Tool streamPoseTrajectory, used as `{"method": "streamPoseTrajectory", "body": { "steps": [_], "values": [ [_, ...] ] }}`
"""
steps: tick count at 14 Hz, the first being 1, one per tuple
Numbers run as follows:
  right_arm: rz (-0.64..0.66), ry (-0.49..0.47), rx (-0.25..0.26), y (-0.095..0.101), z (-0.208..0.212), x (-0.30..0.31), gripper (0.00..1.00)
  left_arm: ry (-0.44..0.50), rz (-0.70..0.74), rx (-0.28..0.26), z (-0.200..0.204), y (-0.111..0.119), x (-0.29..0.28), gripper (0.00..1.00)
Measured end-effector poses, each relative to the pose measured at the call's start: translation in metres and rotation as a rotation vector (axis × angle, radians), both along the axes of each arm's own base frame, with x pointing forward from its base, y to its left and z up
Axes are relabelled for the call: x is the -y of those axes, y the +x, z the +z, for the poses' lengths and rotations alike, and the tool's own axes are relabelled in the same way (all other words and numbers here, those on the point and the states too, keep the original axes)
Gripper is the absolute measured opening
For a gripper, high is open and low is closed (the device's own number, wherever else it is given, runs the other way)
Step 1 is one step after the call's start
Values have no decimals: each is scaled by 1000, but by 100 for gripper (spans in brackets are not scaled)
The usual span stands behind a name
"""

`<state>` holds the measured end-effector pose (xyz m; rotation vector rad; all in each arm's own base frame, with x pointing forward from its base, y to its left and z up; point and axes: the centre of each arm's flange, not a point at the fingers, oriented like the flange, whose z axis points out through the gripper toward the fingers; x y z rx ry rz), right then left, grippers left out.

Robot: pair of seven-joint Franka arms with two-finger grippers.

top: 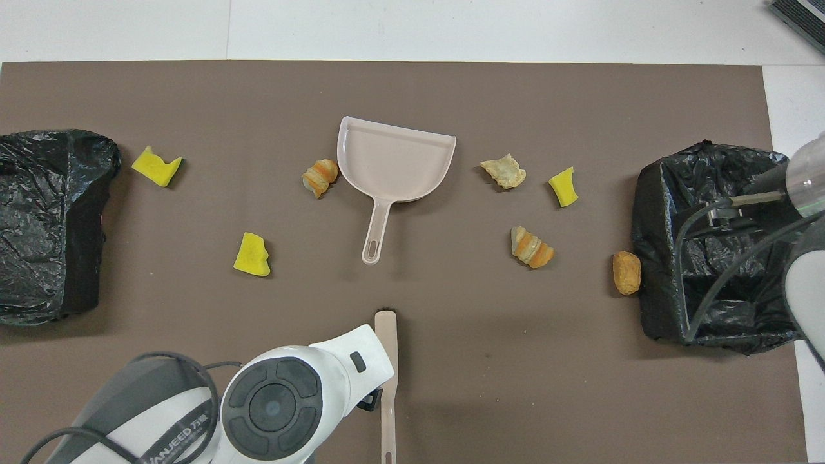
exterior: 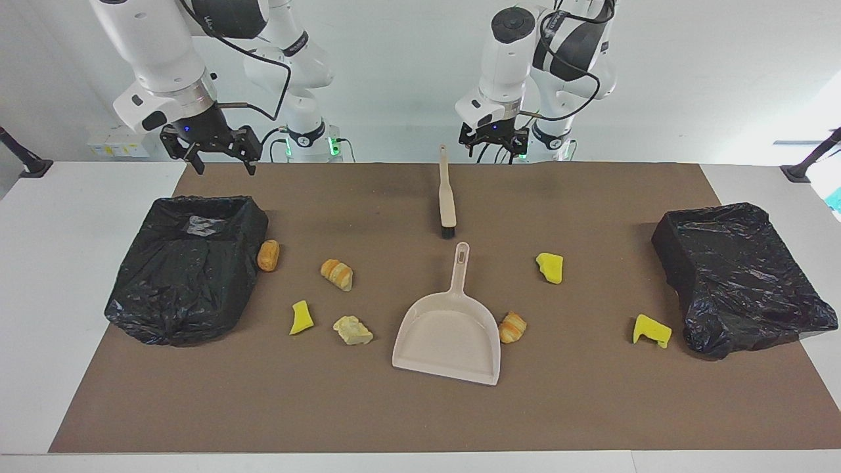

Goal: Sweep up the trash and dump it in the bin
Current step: 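Reach the right gripper to the beige dustpan handle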

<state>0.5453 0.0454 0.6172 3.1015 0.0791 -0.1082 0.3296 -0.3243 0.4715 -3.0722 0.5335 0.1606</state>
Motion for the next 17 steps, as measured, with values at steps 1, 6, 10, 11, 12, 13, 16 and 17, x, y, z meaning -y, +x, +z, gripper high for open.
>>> {"method": "streamPoseTrajectory", "body": {
  "steps": [1,6,10,11,12,13,16,17],
  "values": [
    [3,1,7,2,-3,-9,100,-3,0,4,-4,-4,1,100],
    [-41,7,41,17,-30,-77,100,-2,2,14,-27,-34,23,100],
    [-48,15,57,30,-61,-125,100,-18,23,36,-51,-52,34,100],
    [-69,13,53,33,-73,-138,100,-15,23,36,-56,-59,38,100],
    [-87,14,55,37,-86,-153,100,-12,22,35,-61,-65,40,100],
    [-99,20,64,41,-100,-169,100,-9,21,34,-67,-69,40,100],
    [-165,27,73,46,-132,-208,100,-12,20,39,-83,-80,42,100],
    [-196,34,70,47,-140,-215,100,-14,24,42,-88,-85,44,100]
  ]
}}
